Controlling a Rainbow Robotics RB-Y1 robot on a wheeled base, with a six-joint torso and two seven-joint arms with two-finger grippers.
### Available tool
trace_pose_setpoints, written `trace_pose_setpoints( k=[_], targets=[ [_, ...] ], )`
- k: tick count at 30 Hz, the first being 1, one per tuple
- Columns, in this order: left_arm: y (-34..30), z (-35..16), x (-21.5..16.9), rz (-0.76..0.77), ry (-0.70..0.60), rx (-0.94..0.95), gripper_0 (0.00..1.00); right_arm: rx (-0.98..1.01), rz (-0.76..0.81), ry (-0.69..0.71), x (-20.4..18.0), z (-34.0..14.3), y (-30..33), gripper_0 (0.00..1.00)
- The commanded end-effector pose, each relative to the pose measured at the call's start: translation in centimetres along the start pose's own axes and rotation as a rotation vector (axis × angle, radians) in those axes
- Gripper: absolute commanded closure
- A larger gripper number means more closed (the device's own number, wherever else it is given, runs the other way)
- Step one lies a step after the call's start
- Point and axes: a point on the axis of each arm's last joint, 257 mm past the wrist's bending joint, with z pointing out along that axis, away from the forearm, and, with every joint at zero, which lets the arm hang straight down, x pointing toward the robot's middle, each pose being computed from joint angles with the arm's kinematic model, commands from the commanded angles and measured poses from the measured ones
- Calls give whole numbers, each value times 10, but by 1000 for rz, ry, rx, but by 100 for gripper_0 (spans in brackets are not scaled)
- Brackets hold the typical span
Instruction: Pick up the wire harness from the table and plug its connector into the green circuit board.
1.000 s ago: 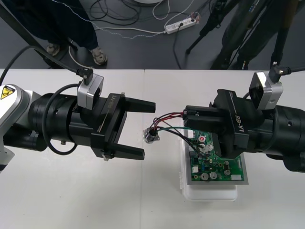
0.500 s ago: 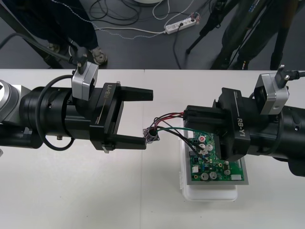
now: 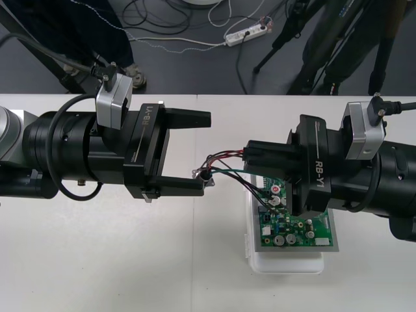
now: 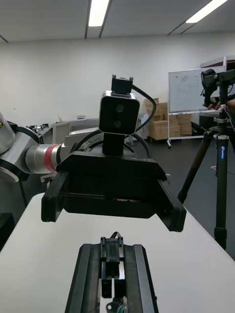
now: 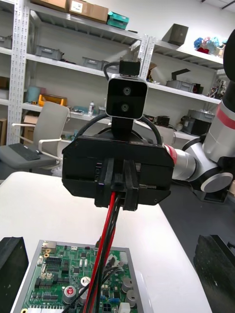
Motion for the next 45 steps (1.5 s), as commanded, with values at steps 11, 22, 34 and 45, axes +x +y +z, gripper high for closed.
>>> trace_pose_setpoints(
  k=[11, 22, 34, 45],
  targets=[
    [-8, 11, -18, 131, 0, 28, 0, 59, -194, 36, -18, 3, -6, 100],
    [-12, 17, -19, 133, -9, 44, 0, 57, -212, 37, -17, 3, -6, 100],
    [-10, 30, -24, 169, -24, 49, 0, 57, -212, 37, -17, 3, -6, 100],
    [-8, 43, -26, 194, -24, 56, 0, 52, -209, 35, -17, 4, -4, 100]
  ],
)
